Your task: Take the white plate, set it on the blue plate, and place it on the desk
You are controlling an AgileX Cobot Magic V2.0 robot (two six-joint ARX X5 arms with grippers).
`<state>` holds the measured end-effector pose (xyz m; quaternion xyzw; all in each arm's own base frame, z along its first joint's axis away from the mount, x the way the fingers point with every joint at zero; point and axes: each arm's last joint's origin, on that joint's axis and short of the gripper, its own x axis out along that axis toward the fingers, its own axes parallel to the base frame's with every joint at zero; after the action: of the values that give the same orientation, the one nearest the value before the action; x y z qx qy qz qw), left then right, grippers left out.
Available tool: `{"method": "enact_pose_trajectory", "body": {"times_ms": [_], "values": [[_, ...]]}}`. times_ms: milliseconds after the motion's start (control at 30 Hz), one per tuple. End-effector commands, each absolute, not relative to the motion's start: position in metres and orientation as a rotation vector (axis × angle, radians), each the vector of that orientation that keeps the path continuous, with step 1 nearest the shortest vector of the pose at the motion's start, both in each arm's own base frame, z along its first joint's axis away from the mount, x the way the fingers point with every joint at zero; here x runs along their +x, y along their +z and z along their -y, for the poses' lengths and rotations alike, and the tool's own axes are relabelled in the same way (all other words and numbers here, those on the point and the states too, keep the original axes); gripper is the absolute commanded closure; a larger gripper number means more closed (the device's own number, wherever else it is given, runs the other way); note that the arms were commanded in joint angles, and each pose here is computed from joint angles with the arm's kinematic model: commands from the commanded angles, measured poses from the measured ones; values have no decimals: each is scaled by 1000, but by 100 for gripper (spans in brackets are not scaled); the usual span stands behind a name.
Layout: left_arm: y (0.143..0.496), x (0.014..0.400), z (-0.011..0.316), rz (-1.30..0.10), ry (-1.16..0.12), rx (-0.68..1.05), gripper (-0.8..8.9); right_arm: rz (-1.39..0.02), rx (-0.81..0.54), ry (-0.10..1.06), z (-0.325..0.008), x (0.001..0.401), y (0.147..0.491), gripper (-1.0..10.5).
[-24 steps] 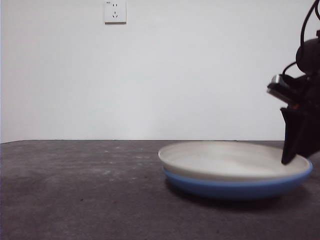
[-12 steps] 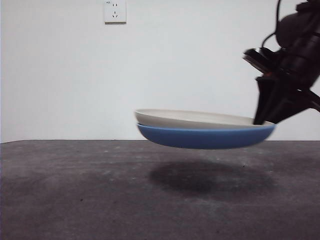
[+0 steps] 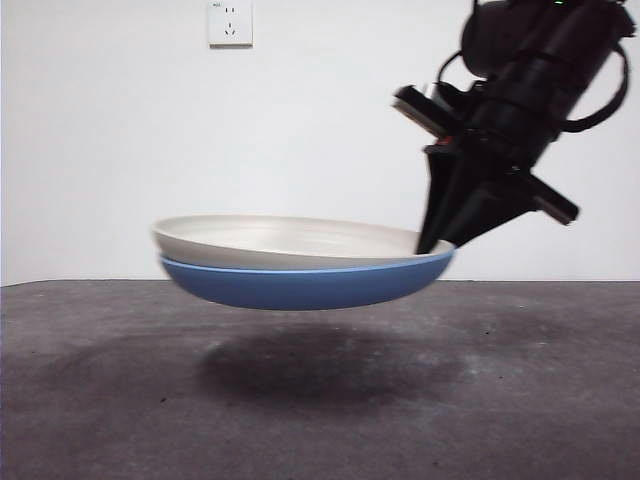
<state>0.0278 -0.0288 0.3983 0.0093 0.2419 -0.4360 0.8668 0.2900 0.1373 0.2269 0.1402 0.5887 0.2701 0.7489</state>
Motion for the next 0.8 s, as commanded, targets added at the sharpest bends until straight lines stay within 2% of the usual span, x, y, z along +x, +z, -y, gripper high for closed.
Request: {"method": "enact_pose_trajectory", "body": {"times_ms": [33,367,633,700,767,800], "values": [[402,28,29,-481,-920,27,219,-1301,334,590,-150,297,221,940],[402,28,29,-484,-920,23,219,-1408,319,538,-161,309,177,940],[402,28,29,-479,-923,25,219,-1413,301,509,-161,312,170,926],[403,28,29,-477,-928,26,219,-1413,286,487,-161,311,169,845],[403,27,29,-479,-936,27,219,-1410,276,489,-161,311,169,697],[402,27,29,-481,-939,28,219,-1406,269,496,-160,311,170,661]]}}
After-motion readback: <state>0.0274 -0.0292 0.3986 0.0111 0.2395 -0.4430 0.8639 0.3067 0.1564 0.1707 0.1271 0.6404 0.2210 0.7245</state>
